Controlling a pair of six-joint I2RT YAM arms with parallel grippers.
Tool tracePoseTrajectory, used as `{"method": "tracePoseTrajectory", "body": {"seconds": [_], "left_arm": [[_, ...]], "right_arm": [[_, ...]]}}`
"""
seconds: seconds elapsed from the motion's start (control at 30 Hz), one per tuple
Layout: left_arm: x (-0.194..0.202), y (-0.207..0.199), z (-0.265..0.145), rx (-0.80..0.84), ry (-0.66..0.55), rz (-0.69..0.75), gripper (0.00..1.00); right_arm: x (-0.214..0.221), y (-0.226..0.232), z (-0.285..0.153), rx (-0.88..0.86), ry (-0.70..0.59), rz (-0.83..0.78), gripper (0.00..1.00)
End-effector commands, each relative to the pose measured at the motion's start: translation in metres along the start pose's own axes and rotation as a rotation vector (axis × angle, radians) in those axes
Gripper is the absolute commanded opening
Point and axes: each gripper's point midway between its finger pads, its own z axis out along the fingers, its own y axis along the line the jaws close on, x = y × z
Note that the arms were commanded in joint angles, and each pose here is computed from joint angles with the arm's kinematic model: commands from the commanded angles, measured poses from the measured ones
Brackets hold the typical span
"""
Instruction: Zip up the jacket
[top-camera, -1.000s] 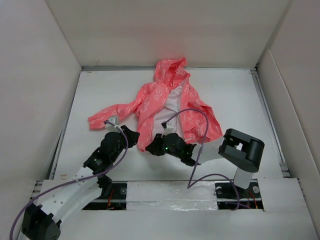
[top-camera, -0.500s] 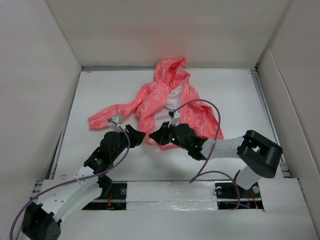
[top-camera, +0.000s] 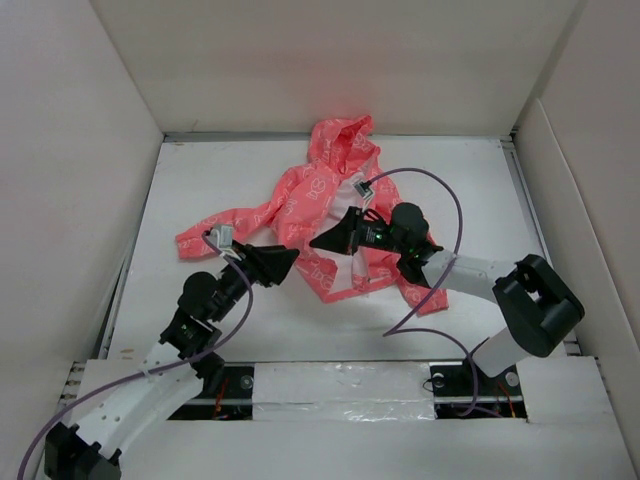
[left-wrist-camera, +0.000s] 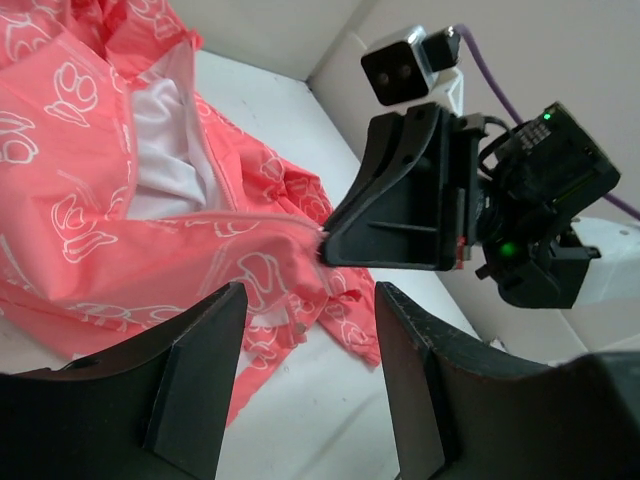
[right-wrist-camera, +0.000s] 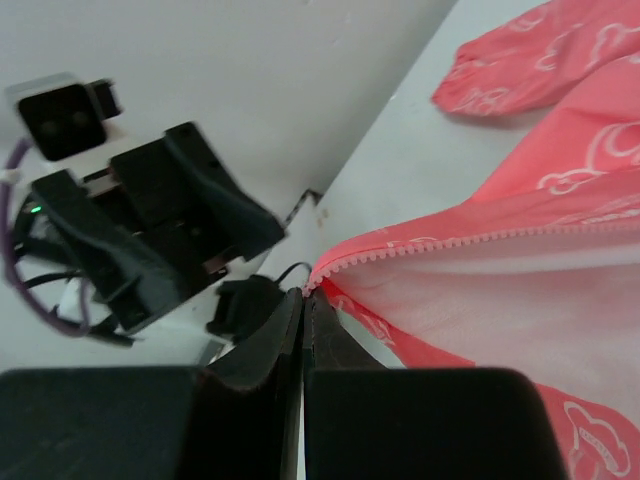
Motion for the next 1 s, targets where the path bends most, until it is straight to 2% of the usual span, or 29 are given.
{"method": "tracePoseTrajectory", "body": {"seconds": [0.0, 0.23, 0.5, 0.63, 0.97], "left_arm": [[-0.004, -0.016, 0.007, 0.112, -0.023, 0.05, 0.5], [0.0, -0.023, 0.014, 0.163, -0.011, 0.036, 0.45], [0.003, -0.032, 0.012, 0.22, -0.006, 0.003, 0.45], [0.006, -0.031, 0.015, 0.219, 0.005, -0.013, 0.4], [0.01, -0.033, 0.02, 0.238, 0.024, -0.026, 0.39]], "right_arm": [[-0.008, 0.056, -0.01, -0.208, 0.041, -0.01, 0.0], [-0.004, 0.056, -0.018, -0.226, 0.06, 0.06, 0.0], [-0.004, 0.046, -0.016, -0.215, 0.064, 0.082, 0.0], [0.0, 0.045, -0.013, -0.222, 0.069, 0.089, 0.0], [0.005, 0.042, -0.011, -0.235, 0.07, 0.111, 0.0]]}}
